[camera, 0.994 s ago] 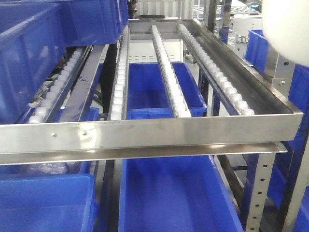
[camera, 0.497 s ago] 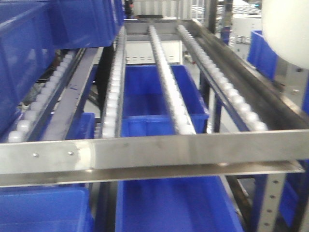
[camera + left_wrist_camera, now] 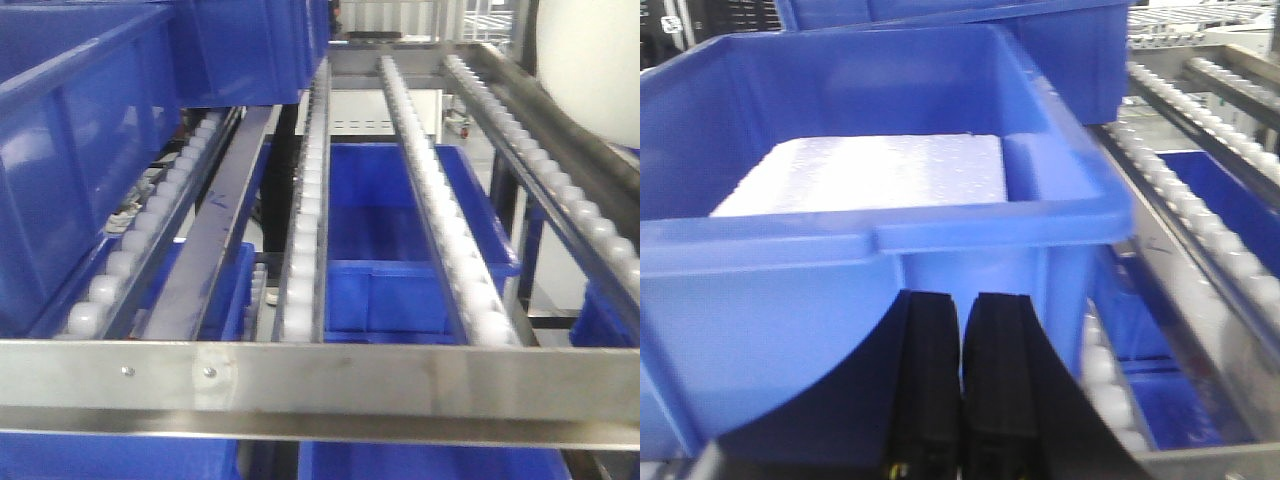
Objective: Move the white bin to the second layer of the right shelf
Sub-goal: 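Position the base in front of the roller-track shelf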
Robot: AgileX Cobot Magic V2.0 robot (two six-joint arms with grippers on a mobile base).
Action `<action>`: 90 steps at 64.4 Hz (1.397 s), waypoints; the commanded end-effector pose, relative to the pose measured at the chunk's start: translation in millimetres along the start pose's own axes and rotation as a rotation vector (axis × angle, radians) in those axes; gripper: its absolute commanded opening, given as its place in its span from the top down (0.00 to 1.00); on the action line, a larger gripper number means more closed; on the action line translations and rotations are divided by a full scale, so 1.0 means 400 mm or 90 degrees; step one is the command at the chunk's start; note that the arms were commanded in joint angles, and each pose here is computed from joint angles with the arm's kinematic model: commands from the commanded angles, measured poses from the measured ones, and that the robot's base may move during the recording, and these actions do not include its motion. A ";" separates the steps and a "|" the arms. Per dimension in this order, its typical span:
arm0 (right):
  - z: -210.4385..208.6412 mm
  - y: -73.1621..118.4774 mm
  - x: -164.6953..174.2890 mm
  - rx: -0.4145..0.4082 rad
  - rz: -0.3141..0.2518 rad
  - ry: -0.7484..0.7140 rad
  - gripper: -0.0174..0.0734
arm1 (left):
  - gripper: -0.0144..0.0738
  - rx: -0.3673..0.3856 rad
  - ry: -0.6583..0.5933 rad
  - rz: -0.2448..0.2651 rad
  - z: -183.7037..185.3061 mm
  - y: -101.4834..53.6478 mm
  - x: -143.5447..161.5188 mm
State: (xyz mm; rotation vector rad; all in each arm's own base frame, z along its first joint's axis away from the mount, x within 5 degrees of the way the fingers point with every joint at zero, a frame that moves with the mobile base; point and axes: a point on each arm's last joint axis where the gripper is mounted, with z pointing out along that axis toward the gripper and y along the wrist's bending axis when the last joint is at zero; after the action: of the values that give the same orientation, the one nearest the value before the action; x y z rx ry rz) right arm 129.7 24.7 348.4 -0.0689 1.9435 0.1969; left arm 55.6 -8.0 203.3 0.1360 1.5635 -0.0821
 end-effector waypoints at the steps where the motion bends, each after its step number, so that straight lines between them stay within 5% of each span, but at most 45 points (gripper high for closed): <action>1: -0.013 0.004 -0.045 -0.008 0.001 -0.081 0.75 | 0.74 -0.003 -0.040 -0.006 0.001 0.001 0.010; 90: -0.013 0.004 -0.045 -0.008 0.001 -0.081 0.75 | 0.74 -0.003 -0.040 -0.006 0.001 0.001 0.010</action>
State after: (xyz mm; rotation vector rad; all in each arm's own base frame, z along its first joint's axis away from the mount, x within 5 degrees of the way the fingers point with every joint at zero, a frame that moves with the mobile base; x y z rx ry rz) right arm 129.7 24.7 348.4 -0.0689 1.9435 0.1969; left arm 55.6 -8.0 203.3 0.1360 1.5635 -0.0821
